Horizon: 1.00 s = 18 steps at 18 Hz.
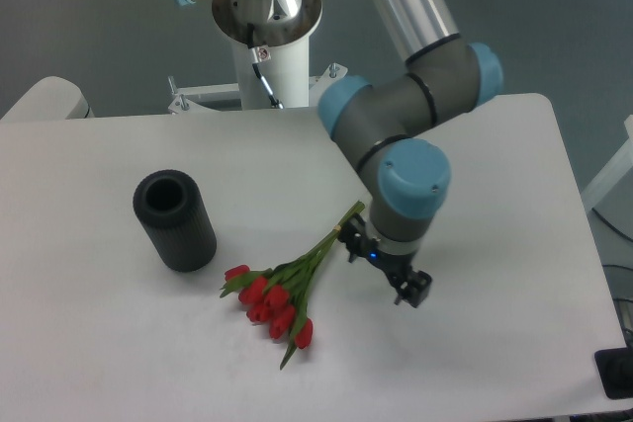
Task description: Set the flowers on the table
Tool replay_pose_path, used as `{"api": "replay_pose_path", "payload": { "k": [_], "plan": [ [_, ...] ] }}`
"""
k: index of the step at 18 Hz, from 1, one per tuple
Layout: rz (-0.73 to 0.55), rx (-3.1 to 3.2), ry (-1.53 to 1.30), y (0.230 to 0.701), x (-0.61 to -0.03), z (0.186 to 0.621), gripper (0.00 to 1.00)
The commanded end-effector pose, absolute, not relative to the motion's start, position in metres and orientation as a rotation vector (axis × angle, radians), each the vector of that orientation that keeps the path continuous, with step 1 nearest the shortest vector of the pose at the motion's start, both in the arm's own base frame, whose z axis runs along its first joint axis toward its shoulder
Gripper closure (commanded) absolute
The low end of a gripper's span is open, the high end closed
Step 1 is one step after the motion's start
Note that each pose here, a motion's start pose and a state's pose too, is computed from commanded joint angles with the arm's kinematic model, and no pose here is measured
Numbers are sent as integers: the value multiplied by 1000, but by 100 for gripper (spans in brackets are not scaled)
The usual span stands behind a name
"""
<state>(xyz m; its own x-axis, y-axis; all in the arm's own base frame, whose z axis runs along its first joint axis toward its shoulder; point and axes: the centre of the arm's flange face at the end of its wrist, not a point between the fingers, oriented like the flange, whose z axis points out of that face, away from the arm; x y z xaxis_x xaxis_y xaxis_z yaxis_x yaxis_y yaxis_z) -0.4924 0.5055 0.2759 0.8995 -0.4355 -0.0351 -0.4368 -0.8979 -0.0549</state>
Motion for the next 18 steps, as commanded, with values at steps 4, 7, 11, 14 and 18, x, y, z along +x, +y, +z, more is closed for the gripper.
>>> {"api": "replay_pose_path", "payload": {
  "k": [4,7,11,14,18],
  "plan": [
    [43,-2965,849,490,-522,271,0],
    [76,-2985,930,487,-543,268,0],
    [64,-2991,957,487,-548,259,0],
    [58,-2995,959,487,-546,256,0],
    [53,-2994,961,487,-544,255,0]
  ]
}}
